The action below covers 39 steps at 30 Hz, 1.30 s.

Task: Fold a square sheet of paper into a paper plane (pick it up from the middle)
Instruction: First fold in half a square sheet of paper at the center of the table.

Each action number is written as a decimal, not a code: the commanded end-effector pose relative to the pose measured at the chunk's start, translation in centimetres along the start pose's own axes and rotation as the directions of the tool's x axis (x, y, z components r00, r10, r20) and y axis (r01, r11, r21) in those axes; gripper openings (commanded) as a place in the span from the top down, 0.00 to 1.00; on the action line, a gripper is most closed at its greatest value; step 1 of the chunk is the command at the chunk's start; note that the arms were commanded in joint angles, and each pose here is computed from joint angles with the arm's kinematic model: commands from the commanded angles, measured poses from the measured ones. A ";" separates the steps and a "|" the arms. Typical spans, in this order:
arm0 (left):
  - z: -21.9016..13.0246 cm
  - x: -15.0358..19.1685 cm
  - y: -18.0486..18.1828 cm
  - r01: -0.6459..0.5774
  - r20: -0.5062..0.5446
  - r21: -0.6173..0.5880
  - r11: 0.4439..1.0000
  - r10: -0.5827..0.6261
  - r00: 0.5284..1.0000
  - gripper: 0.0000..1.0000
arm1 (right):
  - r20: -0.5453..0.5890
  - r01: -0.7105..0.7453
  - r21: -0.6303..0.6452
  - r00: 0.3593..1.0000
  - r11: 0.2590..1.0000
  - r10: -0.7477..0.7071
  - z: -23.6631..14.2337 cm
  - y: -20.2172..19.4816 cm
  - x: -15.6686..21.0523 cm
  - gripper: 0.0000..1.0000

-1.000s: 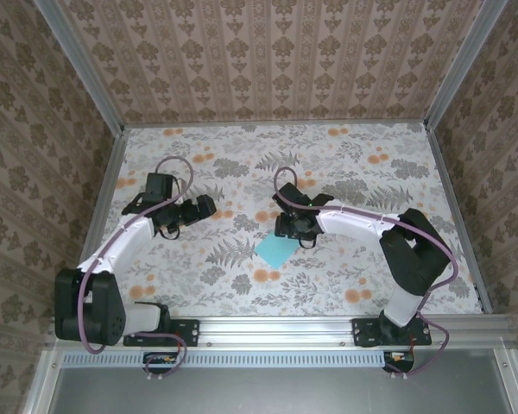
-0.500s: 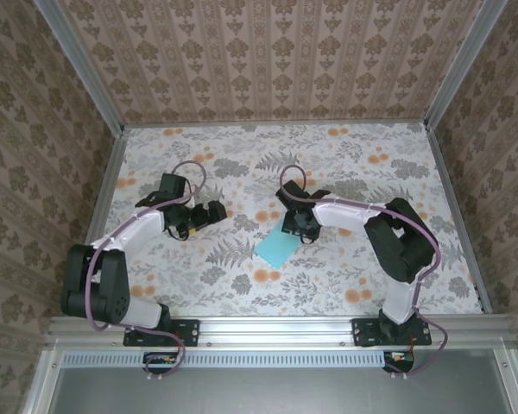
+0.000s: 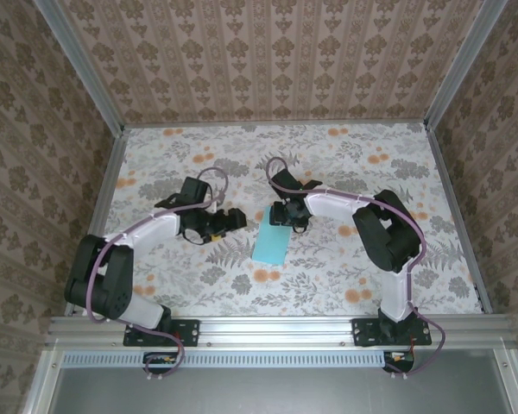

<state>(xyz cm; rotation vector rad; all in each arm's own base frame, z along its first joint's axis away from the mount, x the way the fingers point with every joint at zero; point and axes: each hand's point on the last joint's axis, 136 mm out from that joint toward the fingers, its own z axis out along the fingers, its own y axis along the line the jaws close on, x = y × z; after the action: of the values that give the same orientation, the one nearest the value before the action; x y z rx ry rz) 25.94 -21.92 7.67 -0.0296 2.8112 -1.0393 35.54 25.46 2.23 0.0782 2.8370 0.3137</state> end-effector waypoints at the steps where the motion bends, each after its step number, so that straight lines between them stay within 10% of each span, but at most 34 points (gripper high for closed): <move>1: 1.5 1.7 -1.2 0.049 -0.060 0.055 0.997 -0.046 0.997 0.18 | -0.047 0.010 -0.031 0.999 0.999 -0.012 0.5 0.0 1.0 0.49; 39: 4.4 6.1 -1.8 0.066 -0.221 0.015 0.998 -0.062 0.973 0.31 | -0.129 -0.125 -0.010 0.984 0.992 0.122 3.0 -2.8 3.8 0.61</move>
<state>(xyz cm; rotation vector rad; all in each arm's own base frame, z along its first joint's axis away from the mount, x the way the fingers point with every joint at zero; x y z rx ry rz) 20.94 -26.06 4.53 -0.0272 2.9912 -1.1385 35.19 25.51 1.69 0.1910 2.8405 0.4911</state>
